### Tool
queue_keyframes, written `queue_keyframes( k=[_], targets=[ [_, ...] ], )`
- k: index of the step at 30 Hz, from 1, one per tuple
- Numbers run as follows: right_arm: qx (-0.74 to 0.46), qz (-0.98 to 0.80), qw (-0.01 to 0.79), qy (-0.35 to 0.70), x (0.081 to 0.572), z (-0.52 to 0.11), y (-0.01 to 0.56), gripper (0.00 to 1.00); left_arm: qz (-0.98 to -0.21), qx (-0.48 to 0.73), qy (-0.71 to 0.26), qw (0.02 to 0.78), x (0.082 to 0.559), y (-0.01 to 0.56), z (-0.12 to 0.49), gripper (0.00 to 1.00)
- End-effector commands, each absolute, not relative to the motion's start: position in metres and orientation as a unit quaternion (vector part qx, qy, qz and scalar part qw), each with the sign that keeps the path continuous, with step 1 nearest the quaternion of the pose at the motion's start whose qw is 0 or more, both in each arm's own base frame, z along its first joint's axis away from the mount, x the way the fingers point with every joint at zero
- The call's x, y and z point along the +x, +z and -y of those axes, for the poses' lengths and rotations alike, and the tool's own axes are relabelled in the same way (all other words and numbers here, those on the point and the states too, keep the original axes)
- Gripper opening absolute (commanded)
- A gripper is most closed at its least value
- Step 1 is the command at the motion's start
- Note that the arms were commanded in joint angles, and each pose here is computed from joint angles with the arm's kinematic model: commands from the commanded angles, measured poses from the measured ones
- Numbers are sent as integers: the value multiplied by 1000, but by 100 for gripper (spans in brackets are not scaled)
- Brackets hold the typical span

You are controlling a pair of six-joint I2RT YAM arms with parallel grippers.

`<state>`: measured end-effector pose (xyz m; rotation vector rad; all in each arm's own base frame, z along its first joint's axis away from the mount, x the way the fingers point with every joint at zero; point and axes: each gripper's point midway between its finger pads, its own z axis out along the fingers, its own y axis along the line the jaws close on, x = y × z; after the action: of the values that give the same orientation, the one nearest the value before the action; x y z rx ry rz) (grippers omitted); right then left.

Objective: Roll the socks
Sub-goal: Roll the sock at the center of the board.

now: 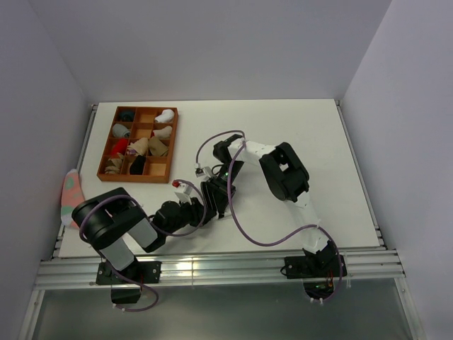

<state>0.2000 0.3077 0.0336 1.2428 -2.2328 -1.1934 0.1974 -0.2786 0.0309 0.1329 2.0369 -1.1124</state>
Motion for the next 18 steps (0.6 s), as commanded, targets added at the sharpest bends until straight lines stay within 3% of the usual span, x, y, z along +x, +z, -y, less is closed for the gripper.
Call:
queue_keyframes(
  k=[1, 6, 9, 13, 18],
  targets=[
    [443, 785, 126, -414, 214, -314, 41, 22, -793, 46, -462, 394, 199, 40, 290, 25],
    [447, 798, 95, -393, 221, -313, 44, 25, -825, 28, -426, 370, 199, 18, 285, 8],
    [456, 802, 65, -380, 228, -312, 50, 28, -841, 23, -409, 354, 196, 9, 283, 4],
    [473, 804, 3, -361, 240, -309, 67, 42, -858, 13, -389, 335, 193, 1, 279, 0],
    [494, 803, -77, -324, 258, -296, 83, 45, -879, 0, -367, 305, 188, -7, 274, 0]
  ],
)
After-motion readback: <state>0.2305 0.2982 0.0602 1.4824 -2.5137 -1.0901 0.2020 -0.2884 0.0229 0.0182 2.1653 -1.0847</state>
